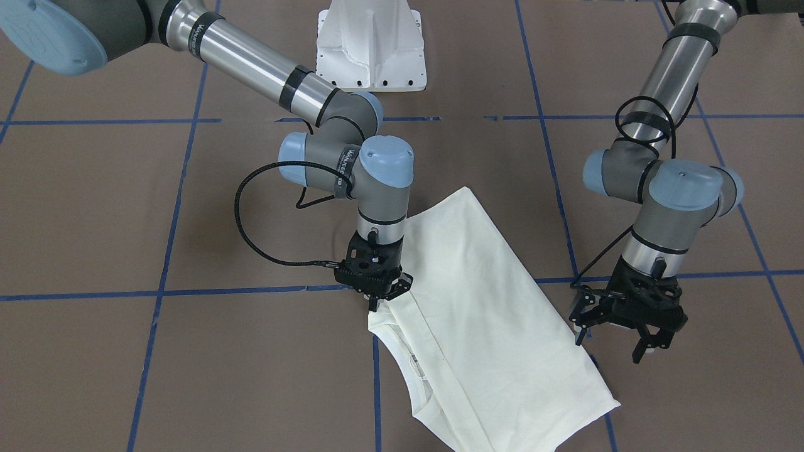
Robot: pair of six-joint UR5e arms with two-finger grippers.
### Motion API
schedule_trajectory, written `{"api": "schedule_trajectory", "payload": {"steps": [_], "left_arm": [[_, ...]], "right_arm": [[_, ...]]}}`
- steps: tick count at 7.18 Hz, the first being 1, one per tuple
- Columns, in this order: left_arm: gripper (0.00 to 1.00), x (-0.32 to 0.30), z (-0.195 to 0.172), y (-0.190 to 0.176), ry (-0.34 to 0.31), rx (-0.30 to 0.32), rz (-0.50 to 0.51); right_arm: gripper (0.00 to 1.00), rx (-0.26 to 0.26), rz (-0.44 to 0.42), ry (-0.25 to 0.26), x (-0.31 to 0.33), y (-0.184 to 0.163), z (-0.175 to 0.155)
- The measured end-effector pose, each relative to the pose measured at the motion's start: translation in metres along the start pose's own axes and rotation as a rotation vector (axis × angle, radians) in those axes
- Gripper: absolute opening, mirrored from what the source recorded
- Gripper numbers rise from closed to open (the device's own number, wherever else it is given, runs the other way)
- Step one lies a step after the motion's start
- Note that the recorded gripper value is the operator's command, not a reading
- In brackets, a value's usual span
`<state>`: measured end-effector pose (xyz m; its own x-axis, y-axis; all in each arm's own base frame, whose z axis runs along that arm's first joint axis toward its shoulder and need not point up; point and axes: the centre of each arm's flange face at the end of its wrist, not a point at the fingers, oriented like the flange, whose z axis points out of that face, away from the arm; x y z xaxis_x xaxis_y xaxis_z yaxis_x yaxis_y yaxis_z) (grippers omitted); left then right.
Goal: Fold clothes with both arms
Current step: 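Push the shirt's collar side with the right gripper while the left withdraws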
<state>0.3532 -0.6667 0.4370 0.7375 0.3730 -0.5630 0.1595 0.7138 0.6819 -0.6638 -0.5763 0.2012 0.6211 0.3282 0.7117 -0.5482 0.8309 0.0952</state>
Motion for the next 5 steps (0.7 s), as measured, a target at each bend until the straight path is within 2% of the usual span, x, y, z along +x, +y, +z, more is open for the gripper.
{"api": "schedule_trajectory", "payload": {"steps": [2, 5], "left_arm": [[1.00, 0.001, 0.001, 0.001, 0.002, -0.002, 0.000], [1.00, 0.005, 0.002, 0.005, 0.007, -0.005, 0.002]], "right_arm": [[0.00, -0.008, 0.010, -0.036, 0.008, 0.000, -0.022], [0.00, -0.024, -0.018, -0.070, 0.108, 0.048, -0.037]]}}
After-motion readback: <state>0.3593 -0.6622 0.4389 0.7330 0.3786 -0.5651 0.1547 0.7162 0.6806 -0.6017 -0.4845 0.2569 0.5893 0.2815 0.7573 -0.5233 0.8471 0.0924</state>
